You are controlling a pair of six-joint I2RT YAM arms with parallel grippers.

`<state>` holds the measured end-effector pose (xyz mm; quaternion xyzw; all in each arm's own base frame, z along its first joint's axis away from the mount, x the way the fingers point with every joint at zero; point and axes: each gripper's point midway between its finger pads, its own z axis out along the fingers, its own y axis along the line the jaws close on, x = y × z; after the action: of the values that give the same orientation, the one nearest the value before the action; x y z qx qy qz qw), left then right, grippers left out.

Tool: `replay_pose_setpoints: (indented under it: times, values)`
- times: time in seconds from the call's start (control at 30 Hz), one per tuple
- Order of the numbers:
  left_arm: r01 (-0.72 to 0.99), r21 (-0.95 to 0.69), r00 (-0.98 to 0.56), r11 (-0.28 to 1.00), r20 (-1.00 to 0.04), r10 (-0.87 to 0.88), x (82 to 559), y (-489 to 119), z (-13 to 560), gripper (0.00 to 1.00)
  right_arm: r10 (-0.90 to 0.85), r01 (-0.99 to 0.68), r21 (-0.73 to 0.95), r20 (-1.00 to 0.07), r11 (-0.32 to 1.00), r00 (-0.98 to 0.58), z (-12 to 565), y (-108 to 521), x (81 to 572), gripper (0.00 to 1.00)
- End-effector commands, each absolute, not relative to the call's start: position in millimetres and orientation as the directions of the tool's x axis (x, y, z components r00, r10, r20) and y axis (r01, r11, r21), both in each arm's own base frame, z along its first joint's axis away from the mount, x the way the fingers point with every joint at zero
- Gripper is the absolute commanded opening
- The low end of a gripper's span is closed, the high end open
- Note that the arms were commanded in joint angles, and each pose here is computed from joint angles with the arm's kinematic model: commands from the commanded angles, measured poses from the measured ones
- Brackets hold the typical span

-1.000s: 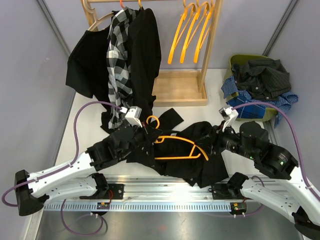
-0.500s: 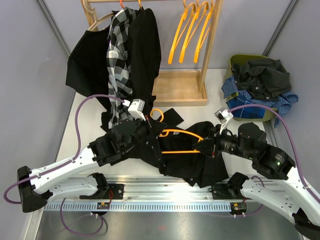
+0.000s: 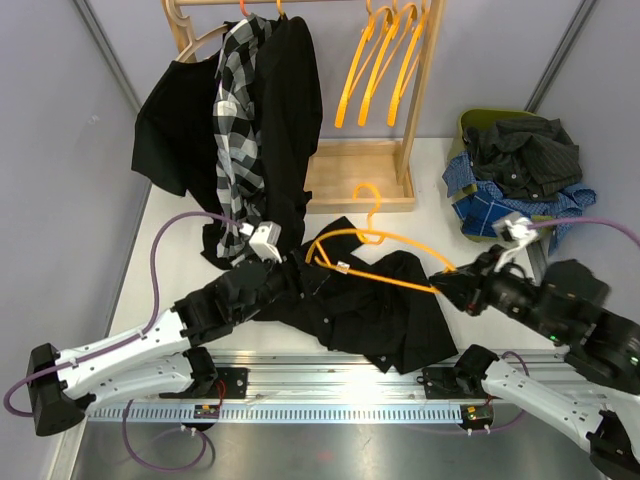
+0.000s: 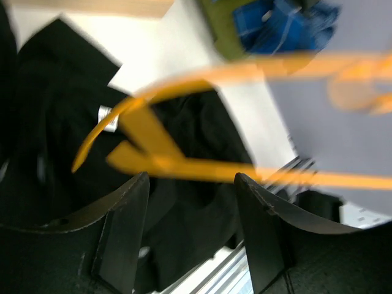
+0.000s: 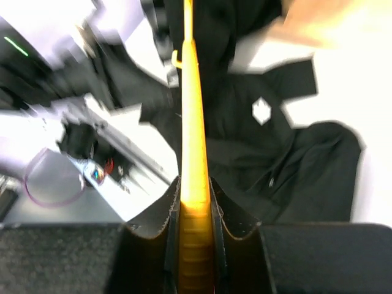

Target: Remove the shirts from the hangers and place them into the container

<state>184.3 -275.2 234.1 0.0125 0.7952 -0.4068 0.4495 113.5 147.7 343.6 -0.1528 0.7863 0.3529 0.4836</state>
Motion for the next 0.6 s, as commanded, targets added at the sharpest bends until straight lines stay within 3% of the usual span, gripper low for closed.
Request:
replay_pose_setpoints:
  times: [0.0, 0.13, 0.3, 0.57]
  values:
    - [0.325, -0.662, -0.637, 0.675, -0.681, -0.361, 176.1, -264.6, 203.0, 0.59, 0.16, -0.552, 0.347, -0.92, 0.759, -0.358, 382.1, 113.1, 113.1, 0.0]
    - [0.303, -0.676, -0.693, 0.672, -0.64, -0.332, 160.4, -262.6, 167.3, 0.44, 0.186, -0.588, 0.345, -0.931, 0.732, -0.314, 403.4, 112.4, 107.7, 0.0]
    - [0.299, -0.641, -0.731, 0.707, -0.63, -0.262, 134.1, -266.2, 136.9, 0.47, 0.195, -0.626, 0.315, -0.947, 0.713, -0.255, 432.1, 127.3, 119.5, 0.0]
    - [0.295, -0.65, -0.745, 0.701, -0.616, -0.257, 114.4, -273.3, 128.9, 0.48, 0.355, -0.537, 0.264, -0.932, 0.801, 0.071, 525.0, 111.3, 162.0, 0.0]
